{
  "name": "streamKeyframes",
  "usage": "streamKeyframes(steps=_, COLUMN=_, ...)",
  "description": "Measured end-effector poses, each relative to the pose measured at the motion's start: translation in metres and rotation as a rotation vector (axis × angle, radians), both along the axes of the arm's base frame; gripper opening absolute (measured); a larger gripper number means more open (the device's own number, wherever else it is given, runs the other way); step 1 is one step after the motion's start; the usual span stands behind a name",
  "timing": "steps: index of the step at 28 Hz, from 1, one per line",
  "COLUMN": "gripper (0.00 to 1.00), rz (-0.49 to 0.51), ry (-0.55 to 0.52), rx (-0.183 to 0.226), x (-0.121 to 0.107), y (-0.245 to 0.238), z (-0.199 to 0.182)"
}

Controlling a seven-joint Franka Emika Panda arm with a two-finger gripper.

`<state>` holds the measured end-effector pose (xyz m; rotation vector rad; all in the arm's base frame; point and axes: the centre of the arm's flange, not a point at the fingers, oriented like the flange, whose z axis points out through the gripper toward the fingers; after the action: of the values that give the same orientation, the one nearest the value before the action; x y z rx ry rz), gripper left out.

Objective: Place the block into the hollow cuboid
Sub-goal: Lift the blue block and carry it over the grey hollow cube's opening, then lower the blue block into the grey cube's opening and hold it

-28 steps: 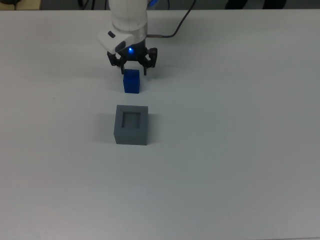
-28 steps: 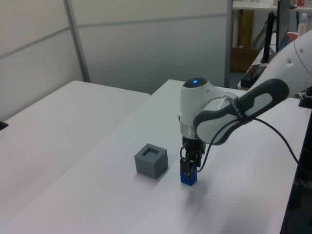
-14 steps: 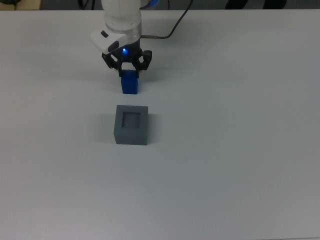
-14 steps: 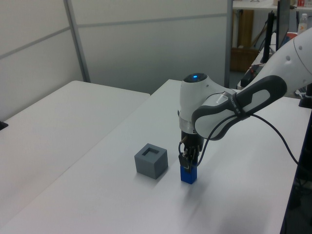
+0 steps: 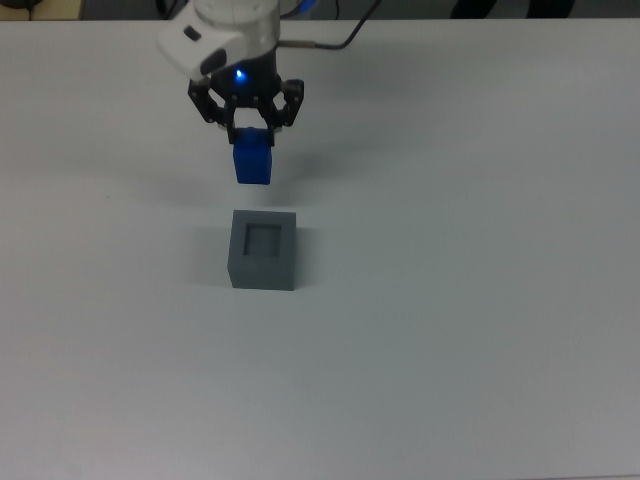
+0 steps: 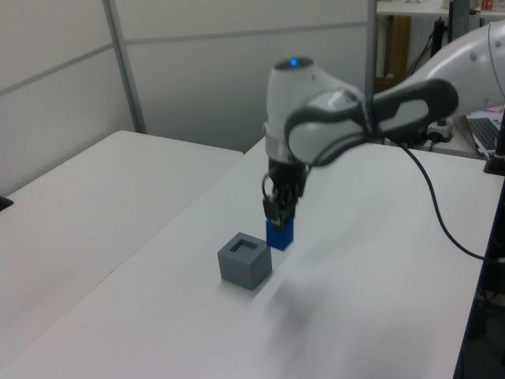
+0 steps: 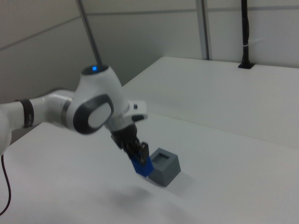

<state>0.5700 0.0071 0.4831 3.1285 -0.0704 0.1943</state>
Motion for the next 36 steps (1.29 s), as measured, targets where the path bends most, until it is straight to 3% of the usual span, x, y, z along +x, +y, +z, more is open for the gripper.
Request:
streamKeyframes(steps=6, gripper=0.51, rz=-0.001, ry=-0.051, rx=0.003, x=0.038, y=0.000, z=0.028)
streamKeyframes(steps=10, gripper=0.51, rz=-0.002, ry=-0.051, rx=0.005, x=0.071, y=-0.001, z=0.014)
streamKeyframes(steps=15, gripper=0.51, rz=-0.010, ry=-0.024, rx=0.008, x=0.093, y=-0.001, z=-0.013)
streamKeyframes(steps=36, gripper=0.51, rz=-0.026, ry=0.056, rx=0.008, x=0.088, y=0.000, z=-0.041)
